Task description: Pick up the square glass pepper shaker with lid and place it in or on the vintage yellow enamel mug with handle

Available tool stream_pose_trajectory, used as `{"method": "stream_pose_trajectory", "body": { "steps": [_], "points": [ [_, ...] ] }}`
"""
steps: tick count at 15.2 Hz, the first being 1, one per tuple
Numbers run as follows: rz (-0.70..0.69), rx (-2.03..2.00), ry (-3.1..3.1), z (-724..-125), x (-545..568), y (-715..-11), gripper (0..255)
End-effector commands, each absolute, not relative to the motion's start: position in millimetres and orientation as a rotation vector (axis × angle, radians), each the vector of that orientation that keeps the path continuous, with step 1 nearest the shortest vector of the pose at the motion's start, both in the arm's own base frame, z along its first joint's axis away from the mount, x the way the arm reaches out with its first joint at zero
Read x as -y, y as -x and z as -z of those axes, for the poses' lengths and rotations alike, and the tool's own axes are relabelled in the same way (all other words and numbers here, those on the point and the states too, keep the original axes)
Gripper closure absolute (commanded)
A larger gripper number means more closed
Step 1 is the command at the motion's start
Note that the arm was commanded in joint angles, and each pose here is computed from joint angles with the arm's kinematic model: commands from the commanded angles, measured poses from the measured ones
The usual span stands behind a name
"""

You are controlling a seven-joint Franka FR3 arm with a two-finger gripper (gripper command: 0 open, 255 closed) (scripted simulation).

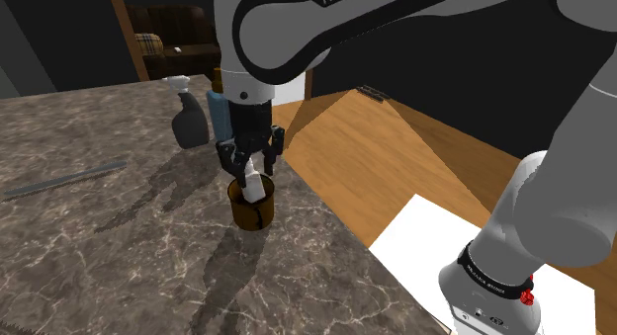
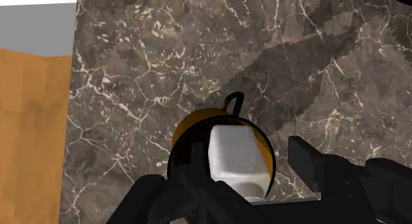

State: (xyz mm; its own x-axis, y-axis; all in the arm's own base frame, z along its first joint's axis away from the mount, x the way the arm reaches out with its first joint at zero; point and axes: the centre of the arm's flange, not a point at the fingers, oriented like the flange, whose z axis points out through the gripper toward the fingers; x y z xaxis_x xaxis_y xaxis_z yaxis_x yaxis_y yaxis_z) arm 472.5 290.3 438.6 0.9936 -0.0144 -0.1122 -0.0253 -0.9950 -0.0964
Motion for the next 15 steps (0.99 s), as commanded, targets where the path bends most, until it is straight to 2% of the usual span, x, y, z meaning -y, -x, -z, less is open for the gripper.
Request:
{"method": "stream_pose_trajectory", "body": {
  "steps": [1, 5, 9, 15],
  "points": [
    [-0.170, -0.030, 3.039, -438.6, -290.3, -472.5, 0],
    [-0.170, -0.030, 3.039, -438.6, -290.3, -472.5, 0],
    [-0.170, -0.030, 3.039, -488.1, -285.4, -478.1, 0],
    [-0.170, -0.030, 3.039, -488.1, -285.4, -478.1, 0]
  ]
}}
